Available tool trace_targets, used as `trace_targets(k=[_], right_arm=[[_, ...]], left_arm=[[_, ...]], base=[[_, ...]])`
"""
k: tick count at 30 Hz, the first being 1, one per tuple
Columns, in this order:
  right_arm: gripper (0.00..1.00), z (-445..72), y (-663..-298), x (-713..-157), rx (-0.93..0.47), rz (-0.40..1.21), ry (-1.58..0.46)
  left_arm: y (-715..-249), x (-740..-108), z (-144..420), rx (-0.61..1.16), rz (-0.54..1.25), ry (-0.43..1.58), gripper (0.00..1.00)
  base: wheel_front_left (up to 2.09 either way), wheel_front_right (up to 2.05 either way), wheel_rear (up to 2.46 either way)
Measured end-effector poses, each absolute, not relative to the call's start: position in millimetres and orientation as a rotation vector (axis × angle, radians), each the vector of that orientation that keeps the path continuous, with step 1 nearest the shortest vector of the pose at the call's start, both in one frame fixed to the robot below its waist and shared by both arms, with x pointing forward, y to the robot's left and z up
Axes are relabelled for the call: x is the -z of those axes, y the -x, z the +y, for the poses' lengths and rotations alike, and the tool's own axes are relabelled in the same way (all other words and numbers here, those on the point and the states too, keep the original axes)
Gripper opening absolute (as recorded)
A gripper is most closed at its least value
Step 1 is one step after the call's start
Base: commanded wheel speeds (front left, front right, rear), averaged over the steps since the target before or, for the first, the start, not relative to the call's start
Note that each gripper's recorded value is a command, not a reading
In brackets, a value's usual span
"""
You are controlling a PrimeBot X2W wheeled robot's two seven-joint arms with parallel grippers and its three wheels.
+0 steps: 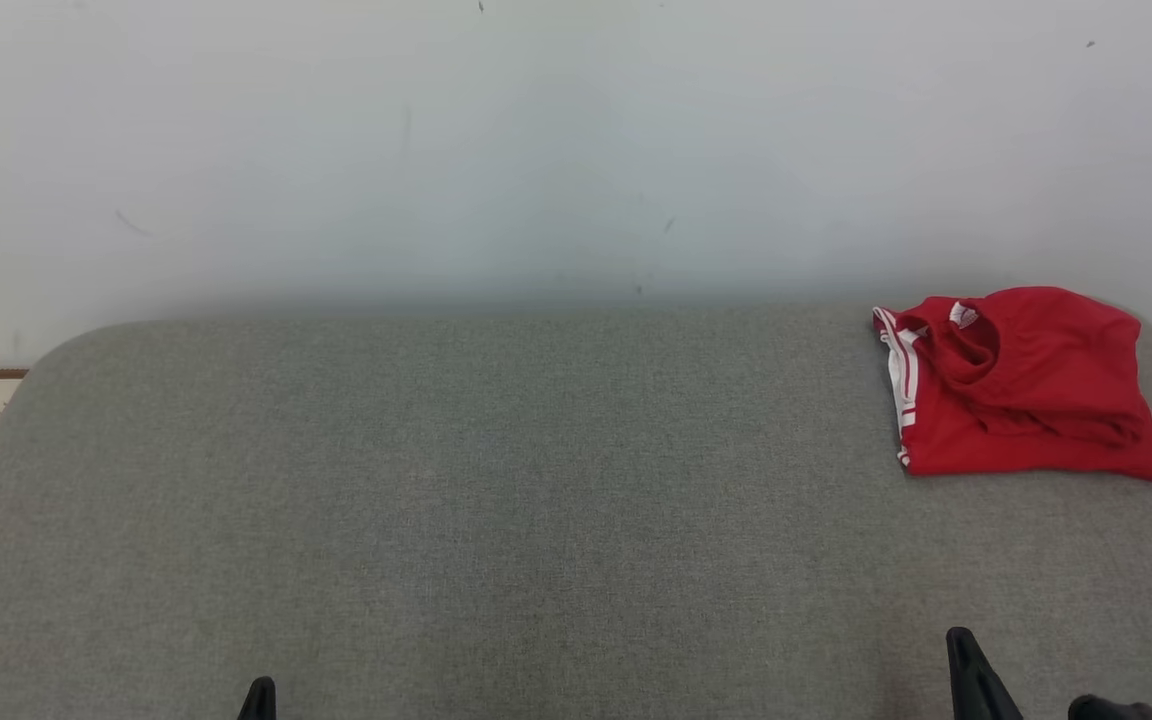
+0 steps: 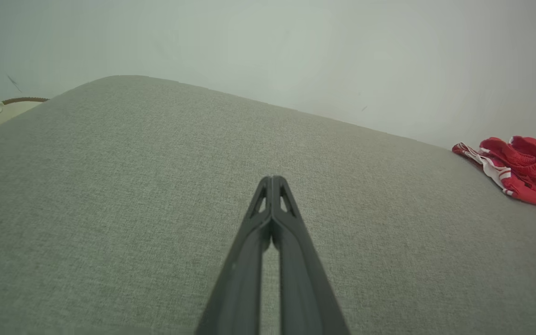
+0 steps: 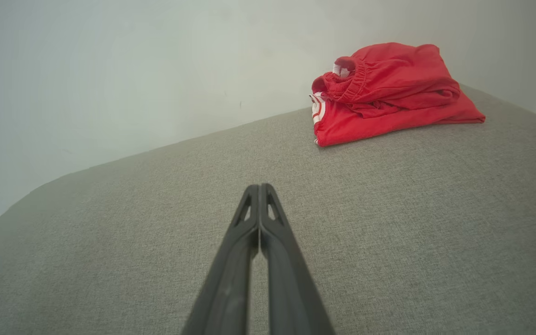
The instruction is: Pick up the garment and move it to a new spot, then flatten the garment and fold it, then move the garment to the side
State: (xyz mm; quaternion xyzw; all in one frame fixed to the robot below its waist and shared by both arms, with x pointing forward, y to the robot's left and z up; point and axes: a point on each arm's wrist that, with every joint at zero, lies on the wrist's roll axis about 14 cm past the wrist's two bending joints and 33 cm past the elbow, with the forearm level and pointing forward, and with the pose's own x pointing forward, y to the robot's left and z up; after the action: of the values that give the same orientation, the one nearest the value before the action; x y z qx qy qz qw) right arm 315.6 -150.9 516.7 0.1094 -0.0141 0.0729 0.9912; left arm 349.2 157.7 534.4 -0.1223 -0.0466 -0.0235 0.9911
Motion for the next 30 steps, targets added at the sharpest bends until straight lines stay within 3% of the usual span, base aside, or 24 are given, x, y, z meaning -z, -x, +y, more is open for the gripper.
trace_targets(k=[30], right_arm=[[0.00,-181,-342,-508,-0.065,0.037,-0.708]], left_arm=[[-362,-515,166,0.015,0.018,0.720,0.00]], base=[[0.00,0.00,0.00]])
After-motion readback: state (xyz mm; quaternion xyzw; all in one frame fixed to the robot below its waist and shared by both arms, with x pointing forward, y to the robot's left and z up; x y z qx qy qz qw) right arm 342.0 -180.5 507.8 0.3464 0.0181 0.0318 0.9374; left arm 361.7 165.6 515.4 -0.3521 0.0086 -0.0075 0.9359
